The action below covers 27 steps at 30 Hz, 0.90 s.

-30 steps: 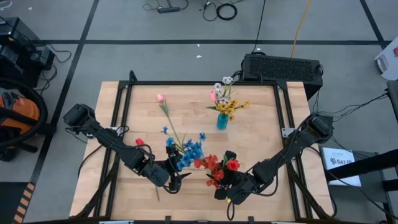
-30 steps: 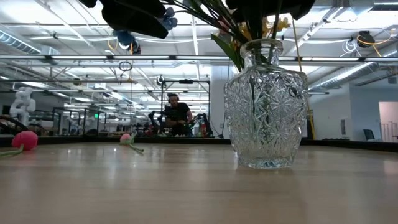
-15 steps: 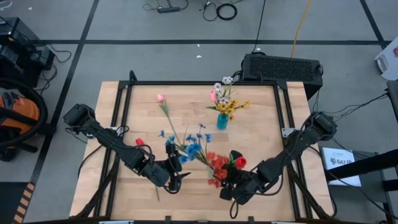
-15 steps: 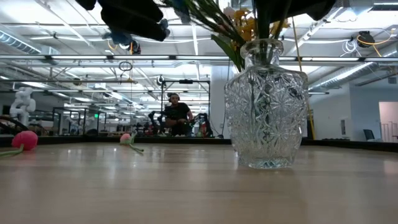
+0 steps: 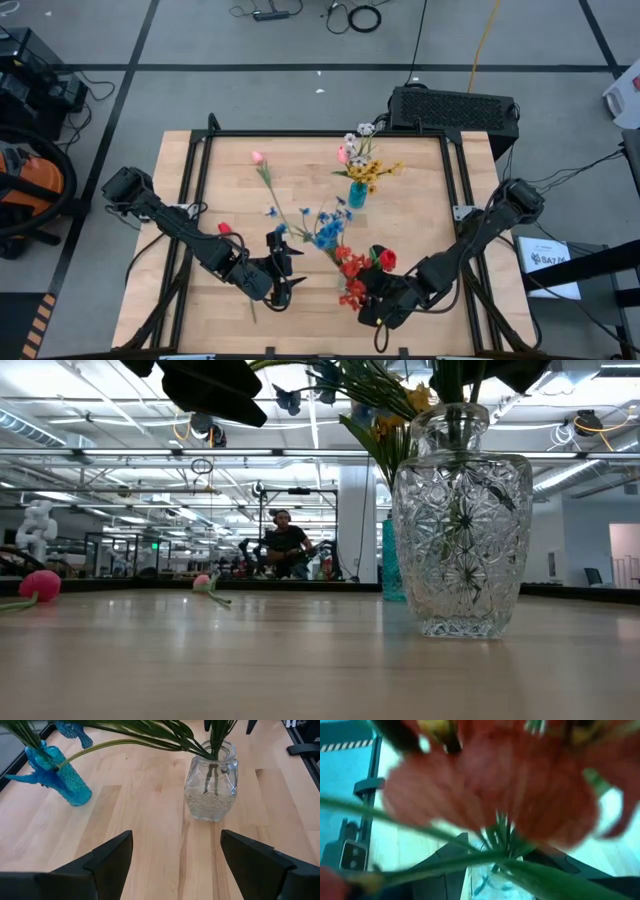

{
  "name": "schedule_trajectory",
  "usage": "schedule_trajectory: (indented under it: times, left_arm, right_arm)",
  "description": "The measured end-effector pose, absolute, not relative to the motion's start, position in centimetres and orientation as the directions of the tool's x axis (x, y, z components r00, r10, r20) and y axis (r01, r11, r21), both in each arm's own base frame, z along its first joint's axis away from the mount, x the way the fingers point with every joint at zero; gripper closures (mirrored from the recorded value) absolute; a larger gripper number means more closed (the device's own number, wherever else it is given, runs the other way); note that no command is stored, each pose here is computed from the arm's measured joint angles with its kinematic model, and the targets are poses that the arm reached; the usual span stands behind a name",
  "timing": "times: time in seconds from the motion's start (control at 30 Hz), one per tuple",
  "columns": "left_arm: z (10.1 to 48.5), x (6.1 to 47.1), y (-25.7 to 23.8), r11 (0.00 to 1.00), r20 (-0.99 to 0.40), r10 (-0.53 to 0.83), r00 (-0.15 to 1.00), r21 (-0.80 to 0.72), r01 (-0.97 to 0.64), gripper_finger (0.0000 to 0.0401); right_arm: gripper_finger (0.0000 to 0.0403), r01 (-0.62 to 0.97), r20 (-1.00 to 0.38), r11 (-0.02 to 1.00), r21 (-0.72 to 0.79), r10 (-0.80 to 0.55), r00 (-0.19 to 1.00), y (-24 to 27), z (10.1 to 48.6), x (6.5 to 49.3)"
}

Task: Sort flowers into vase by color
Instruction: Adjust the transparent vase

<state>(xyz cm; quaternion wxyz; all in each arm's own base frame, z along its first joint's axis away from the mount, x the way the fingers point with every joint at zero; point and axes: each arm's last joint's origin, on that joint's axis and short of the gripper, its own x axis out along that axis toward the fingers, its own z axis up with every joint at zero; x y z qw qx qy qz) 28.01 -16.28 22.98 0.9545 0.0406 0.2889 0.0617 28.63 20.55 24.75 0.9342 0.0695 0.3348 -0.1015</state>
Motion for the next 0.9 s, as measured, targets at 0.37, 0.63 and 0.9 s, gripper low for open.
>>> schedule_trajectory:
  times: [0.37,0.63,0.9]
  left_arm:
    - [22.97,28.01,-16.28,0.989,-0.547,0.141,0.825,0.119,-0.091,0.0094]
    - [22.79,27.87,-16.19,0.987,-0.563,0.150,0.812,0.130,-0.092,0.0094]
    - [22.82,27.91,-16.18,0.988,-0.560,0.149,0.815,0.125,-0.095,0.0094]
  right_arm:
    - [0.0227,-0.009,-0.726,0.999,0.039,0.034,0.687,20.90,24.67,28.26]
    - [0.0227,-0.083,-0.721,0.996,0.007,0.063,0.690,20.90,25.07,28.15]
    - [0.0227,-0.077,-0.717,0.996,-0.033,0.030,0.697,20.71,25.15,28.06]
